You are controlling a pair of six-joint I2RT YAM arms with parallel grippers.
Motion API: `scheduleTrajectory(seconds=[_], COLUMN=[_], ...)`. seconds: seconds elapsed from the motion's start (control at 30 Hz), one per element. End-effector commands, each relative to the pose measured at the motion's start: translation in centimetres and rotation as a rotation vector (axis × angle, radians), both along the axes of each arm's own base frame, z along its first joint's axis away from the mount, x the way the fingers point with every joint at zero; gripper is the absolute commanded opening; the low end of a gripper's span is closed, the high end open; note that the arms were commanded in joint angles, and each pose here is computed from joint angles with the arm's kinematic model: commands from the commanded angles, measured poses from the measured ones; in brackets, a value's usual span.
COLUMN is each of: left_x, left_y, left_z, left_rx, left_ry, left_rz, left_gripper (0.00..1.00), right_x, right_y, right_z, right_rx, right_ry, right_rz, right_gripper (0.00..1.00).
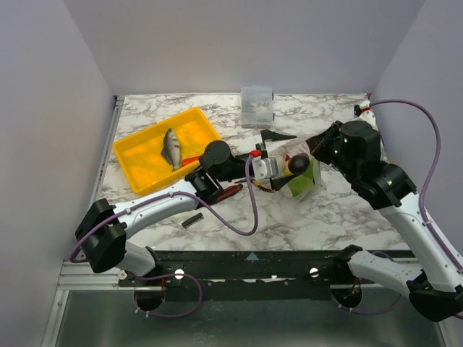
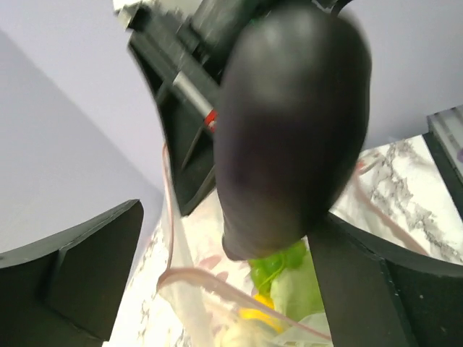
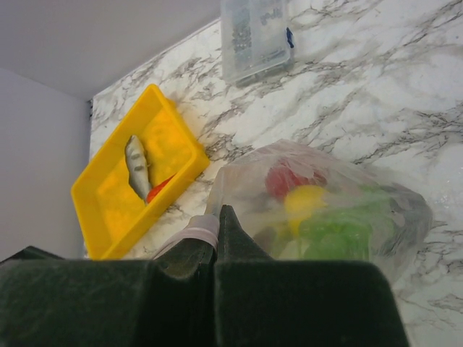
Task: Place the food in the zip-top bag and seal the zipper
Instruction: Place the fake vegetable in the zipper food storage bag, then adjust the zipper food storage bag at the center of the board.
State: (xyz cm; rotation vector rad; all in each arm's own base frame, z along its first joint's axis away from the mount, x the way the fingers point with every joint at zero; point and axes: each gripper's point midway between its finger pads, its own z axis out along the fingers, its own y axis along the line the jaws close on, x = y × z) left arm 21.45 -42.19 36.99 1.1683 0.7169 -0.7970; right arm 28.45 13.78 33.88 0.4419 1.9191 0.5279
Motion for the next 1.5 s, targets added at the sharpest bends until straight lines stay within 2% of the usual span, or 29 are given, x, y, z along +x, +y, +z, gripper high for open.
scheduleTrajectory(seconds=[0.0,0.1,0.3,0.43,0.53,0.63,0.77,0.9,1.07,1.13,1.23,1.4,1.47], left_x=[0.5,0.0,1.3,-0.2,-1.4,-1.6,-2.5,-3.7,-3.4,-3.1,-3.2,-3.4,-3.4], left_y=[1.5,1.9,2.7,3.5,3.9,4.6,5.4,5.8,5.0,4.6,3.9,3.0,2.6], left_z=[1.2,1.1,0.7,2.4,3.8,3.5,0.7,-1.2,-2.5,-3.0,-4.1,-5.4,-5.9], left_rx=[0.015,0.037,0.06,0.034,0.063,0.065,0.146,0.181,0.145,0.146,0.166,0.189,0.2], left_ry=[0.034,0.086,0.211,0.295,0.516,0.753,1.025,1.201,1.285,1.298,1.326,1.367,1.378], left_rz=[0.046,0.032,0.115,0.073,0.048,0.09,0.143,0.129,0.125,0.123,0.105,0.107,0.106], left_gripper=[0.99,0.98,0.99,0.98,0.91,0.81,0.79,0.78,0.57,0.52,0.5,0.52,0.48], right_x=[0.2,0.4,0.7,0.8,0.8,0.8,0.9,0.8,0.8,0.7,0.4,0.0,-0.2], right_y=[0.0,0.2,0.6,0.6,0.6,0.7,0.8,0.9,1.1,1.3,1.9,1.9,1.8], right_z=[3.0,2.7,2.7,2.3,2.3,2.4,2.4,2.2,1.1,0.9,0.4,-0.3,-0.3], right_rx=[0.041,0.028,0.031,0.018,0.018,0.011,-0.018,-0.089,-0.173,-0.19,-0.205,-0.237,-0.245], right_ry=[-0.067,-0.062,-0.066,-0.057,-0.058,-0.054,-0.073,-0.094,-0.078,-0.073,-0.07,-0.056,-0.059], right_rz=[-0.011,-0.008,0.004,0.006,0.007,0.011,0.032,0.085,0.137,0.162,0.215,0.249,0.254], right_gripper=[0.01,0.01,0.01,0.01,0.01,0.01,0.01,0.01,0.01,0.01,0.01,0.0,0.0])
